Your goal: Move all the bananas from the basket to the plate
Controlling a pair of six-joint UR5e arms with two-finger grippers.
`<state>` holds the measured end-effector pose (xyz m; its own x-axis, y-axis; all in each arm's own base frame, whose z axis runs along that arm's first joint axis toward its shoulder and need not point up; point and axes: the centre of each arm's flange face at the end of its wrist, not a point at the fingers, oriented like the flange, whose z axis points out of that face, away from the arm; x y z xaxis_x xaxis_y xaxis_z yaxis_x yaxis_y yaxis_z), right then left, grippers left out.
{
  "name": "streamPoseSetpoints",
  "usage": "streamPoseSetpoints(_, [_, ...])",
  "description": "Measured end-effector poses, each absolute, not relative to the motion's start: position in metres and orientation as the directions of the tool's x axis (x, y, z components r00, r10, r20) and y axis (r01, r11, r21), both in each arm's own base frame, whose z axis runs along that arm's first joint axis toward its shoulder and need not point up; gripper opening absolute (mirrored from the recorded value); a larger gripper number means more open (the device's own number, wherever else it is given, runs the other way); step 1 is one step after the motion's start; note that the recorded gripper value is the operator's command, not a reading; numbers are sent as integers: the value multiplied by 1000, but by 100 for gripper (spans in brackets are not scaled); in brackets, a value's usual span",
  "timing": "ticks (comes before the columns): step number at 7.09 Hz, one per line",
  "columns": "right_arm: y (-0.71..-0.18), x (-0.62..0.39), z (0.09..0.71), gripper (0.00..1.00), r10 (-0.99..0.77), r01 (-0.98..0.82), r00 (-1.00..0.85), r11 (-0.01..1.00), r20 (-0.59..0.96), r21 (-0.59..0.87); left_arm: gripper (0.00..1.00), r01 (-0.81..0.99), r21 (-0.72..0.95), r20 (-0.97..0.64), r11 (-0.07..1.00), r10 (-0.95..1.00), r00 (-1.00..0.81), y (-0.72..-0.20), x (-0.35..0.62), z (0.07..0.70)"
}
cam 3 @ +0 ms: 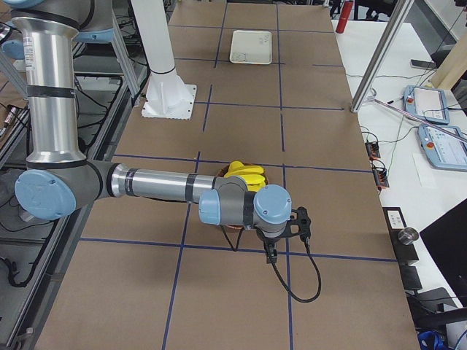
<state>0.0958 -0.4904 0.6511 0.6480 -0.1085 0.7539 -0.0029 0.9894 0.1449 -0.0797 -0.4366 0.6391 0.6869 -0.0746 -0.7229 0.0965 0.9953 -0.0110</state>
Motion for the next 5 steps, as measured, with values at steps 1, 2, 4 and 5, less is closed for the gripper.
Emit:
streamPoseSetpoints(1, [-492, 96, 641, 100, -124, -2, 653, 986, 748, 165, 100, 97, -11, -723, 995, -75, 686, -437, -80, 639])
streamPoseSetpoints(2, [-490, 95, 636, 100, -131, -4, 653, 984, 746, 176, 100, 97, -11, -724, 995, -75, 686, -437, -80, 639])
streamPoseSetpoints(4, [-490, 69, 598, 99, -107, -32, 646, 985, 756, 167, 100, 97, -11, -724, 995, -75, 686, -436, -80, 639])
streamPoseSetpoints(5, [-486, 33, 561, 99, -99, -33, 641, 987, 761, 155, 100, 96, -8, -724, 995, -72, 686, -436, -80, 638])
